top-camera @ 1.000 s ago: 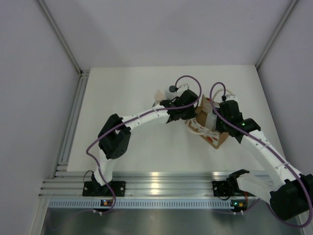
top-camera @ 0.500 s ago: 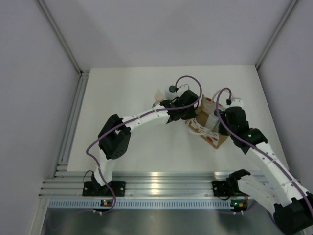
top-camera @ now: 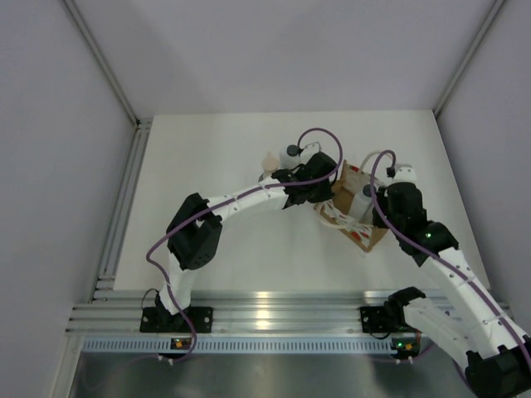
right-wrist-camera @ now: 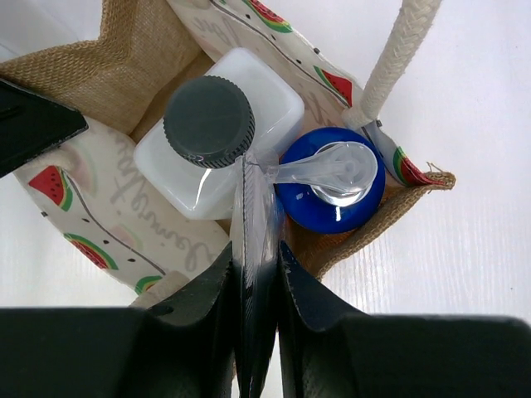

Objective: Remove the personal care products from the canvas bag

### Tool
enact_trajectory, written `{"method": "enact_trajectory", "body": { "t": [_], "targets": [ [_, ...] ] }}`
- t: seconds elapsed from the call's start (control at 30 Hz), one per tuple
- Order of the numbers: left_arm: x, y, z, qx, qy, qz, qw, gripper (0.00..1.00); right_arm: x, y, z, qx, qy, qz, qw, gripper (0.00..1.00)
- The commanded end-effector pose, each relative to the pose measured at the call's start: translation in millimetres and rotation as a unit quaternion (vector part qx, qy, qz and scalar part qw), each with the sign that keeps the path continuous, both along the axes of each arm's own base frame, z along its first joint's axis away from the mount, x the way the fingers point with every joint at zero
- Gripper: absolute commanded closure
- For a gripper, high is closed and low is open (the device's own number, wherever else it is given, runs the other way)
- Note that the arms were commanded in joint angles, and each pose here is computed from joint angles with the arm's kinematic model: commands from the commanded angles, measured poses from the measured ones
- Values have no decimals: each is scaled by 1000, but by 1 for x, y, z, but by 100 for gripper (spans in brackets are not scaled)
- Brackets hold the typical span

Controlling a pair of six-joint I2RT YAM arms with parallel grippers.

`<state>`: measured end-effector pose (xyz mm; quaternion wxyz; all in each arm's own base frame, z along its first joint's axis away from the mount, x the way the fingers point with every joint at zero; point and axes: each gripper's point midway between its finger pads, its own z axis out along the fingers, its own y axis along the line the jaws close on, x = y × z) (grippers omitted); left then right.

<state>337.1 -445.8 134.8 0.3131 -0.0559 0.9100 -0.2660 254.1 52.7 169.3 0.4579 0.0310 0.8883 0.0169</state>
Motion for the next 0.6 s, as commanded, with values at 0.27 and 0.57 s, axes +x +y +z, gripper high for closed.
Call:
{"method": "enact_trajectory", "body": {
  "t": [0.27, 0.57],
  "targets": [
    [4, -16, 25, -33, -22, -6, 999, 100, 20, 3, 48, 25, -80, -2, 997, 100],
    [4, -19, 22, -35, -18, -8, 999, 100, 29, 8, 13, 42, -91, -10, 995, 100]
  ]
}}
